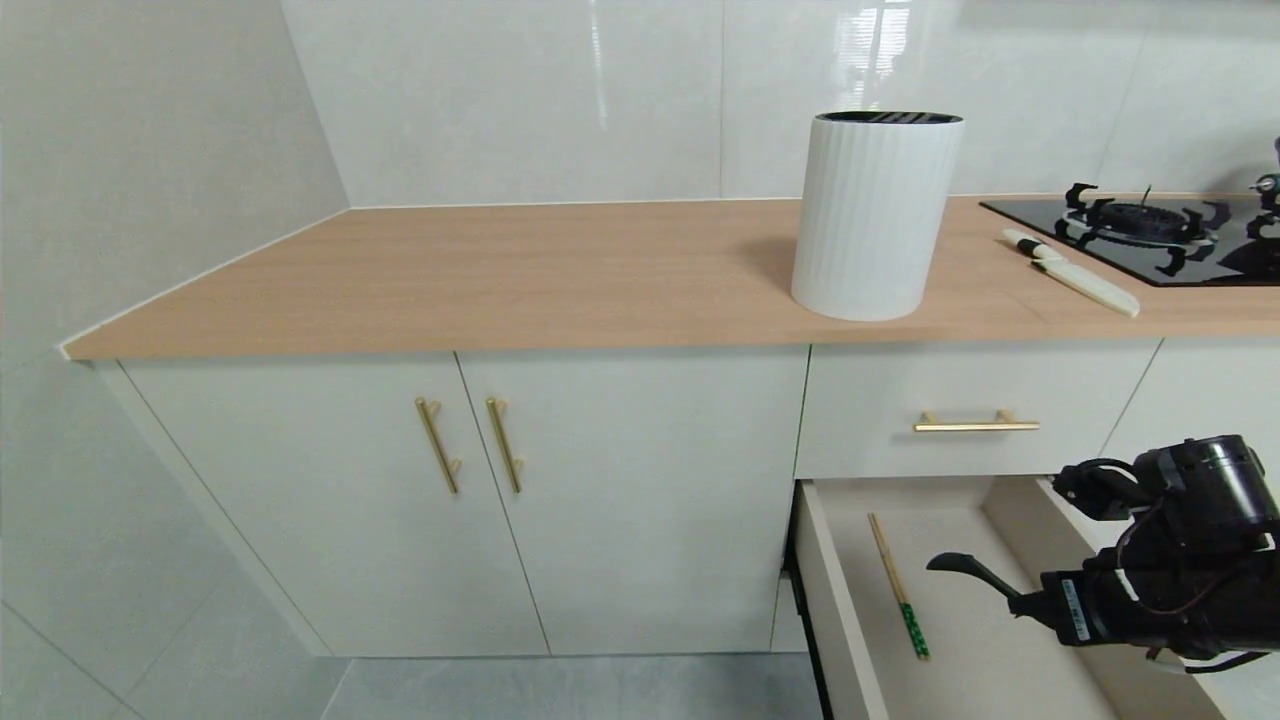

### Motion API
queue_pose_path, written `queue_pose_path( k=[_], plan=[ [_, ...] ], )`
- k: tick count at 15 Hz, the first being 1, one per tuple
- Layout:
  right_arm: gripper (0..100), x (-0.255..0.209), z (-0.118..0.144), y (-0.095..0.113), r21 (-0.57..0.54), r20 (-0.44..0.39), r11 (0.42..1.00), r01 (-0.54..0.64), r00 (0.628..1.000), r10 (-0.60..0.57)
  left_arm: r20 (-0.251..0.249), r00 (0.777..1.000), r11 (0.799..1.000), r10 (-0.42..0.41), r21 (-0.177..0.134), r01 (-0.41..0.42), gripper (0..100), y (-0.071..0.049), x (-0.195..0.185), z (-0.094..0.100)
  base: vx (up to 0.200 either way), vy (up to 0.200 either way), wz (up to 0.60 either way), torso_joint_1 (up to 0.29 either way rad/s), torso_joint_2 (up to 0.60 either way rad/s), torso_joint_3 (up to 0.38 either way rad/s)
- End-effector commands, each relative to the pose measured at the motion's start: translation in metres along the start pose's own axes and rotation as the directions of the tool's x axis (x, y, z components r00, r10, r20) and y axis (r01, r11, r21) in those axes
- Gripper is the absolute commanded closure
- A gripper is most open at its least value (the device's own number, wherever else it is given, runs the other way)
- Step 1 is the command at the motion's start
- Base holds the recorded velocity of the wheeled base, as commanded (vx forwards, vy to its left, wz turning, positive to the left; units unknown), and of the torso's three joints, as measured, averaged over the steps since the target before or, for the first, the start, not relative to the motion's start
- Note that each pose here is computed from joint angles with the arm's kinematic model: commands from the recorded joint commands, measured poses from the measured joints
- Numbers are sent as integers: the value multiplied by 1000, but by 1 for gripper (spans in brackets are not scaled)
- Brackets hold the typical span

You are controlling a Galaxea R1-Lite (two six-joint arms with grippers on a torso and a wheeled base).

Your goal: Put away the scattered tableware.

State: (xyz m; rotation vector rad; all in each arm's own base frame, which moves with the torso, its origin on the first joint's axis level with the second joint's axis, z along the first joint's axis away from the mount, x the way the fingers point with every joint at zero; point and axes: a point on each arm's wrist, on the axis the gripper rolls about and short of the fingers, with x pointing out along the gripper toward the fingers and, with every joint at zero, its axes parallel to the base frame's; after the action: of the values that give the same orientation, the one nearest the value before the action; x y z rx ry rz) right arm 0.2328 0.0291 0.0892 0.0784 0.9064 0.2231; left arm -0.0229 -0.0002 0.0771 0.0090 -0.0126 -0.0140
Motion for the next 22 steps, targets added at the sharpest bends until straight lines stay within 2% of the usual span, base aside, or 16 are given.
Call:
queue_pose_path(
  k=[1, 3, 8, 12, 15, 17, 22],
  plan=[
    [100, 12, -2, -2, 15, -32, 1000, 10, 999, -9, 0, 1000, 1000, 0, 0, 0, 0, 0, 0, 0, 0, 0, 0, -110, 442, 339],
    [100, 27, 2, -8, 26, 3, 997, 68, 998, -69, 0, 1000, 1000, 0, 0, 0, 0, 0, 0, 0, 0, 0, 0, -93, 452, 351],
    [100, 57, 10, -16, 26, 82, 996, 84, 993, -86, 0, 1000, 1000, 0, 0, 0, 0, 0, 0, 0, 0, 0, 0, -43, 380, 326],
    [100, 78, 43, -19, 15, 185, 995, 95, 978, -96, 0, 1000, 1000, 0, 0, 0, 0, 0, 0, 0, 0, 0, 0, -4, 49, 37],
    [100, 103, 37, -25, -8, 130, 981, 193, 973, -190, 0, 1000, 1000, 0, 0, 0, 0, 0, 0, 0, 0, 0, 0, 0, 0, 0],
    [100, 141, 22, -35, -39, 42, 940, 338, 941, -336, 0, 1000, 1000, 0, 0, 0, 0, 0, 0, 0, 0, 0, 0, 0, 0, 0],
    [100, 174, 1, -42, -47, -3, 936, 348, 937, -349, 0, 1000, 1000, 0, 0, 0, 0, 0, 0, 0, 0, 0, 0, 0, 0, 0]
  ],
)
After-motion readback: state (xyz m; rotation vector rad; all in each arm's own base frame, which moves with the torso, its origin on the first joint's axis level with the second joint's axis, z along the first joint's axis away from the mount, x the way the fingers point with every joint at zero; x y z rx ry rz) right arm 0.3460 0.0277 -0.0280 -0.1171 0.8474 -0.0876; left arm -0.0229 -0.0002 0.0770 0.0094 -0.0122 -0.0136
